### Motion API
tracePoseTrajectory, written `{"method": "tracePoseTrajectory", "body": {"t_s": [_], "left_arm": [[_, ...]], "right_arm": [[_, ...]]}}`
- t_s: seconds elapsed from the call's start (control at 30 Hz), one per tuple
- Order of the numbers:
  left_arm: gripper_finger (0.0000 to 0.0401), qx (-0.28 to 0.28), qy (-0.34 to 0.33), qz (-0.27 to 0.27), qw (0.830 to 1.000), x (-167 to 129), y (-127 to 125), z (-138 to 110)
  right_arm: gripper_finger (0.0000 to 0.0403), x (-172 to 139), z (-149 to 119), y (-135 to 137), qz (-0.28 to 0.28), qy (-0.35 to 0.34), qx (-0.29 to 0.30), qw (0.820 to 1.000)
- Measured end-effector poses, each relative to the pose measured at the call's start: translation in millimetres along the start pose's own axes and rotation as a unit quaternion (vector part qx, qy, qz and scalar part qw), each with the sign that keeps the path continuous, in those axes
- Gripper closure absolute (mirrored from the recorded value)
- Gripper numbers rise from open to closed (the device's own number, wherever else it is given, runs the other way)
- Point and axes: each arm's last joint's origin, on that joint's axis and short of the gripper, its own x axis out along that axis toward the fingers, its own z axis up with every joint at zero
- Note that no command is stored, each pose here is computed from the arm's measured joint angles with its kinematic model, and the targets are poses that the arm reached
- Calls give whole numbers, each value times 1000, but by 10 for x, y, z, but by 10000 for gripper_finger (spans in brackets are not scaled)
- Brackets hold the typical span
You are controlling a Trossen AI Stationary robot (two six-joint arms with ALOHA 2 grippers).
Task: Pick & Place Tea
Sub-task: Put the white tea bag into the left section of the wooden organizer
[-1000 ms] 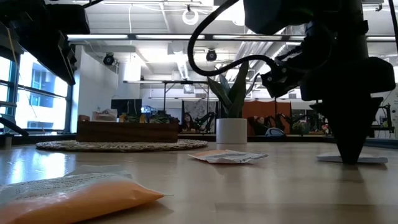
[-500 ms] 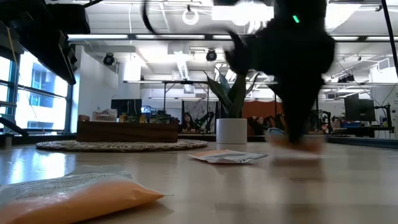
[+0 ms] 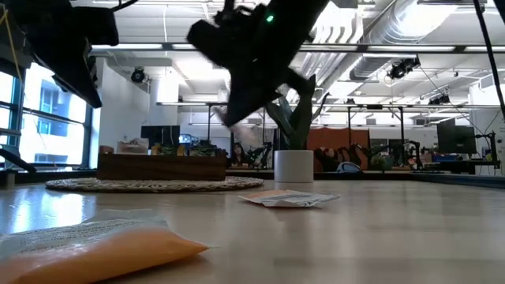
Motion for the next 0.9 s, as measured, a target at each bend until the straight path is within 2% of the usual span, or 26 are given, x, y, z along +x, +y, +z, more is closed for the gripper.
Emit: {"method": "tracePoseTrajectory", "body": {"t_s": [0.13, 0.2, 0.27, 0.37, 0.5, 0.67, 0.9], "left_arm": [[302, -15, -30, 36, 999, 67, -19, 46], [302, -21, -38, 26, 999, 105, -58, 81], [302, -2, -37, 14, 999, 133, -86, 97], [302, 10, -38, 20, 999, 187, -110, 114], [302, 17, -34, 29, 999, 295, -152, 134], [302, 81, -10, 51, 995, 434, -177, 119], [302, 74, -53, 63, 994, 596, -261, 201]], "right_arm": [[395, 230, 132, -65, 58, -81, 33, 995], [395, 333, 163, -132, 87, -103, 41, 990], [398, 415, 187, -198, 117, -118, 48, 985], [400, 497, 206, -285, 142, -138, 59, 978], [399, 539, 196, -347, 117, -151, 51, 980], [400, 516, 257, -345, 100, -188, 53, 976], [401, 505, 330, -365, 88, -220, 75, 969]]}}
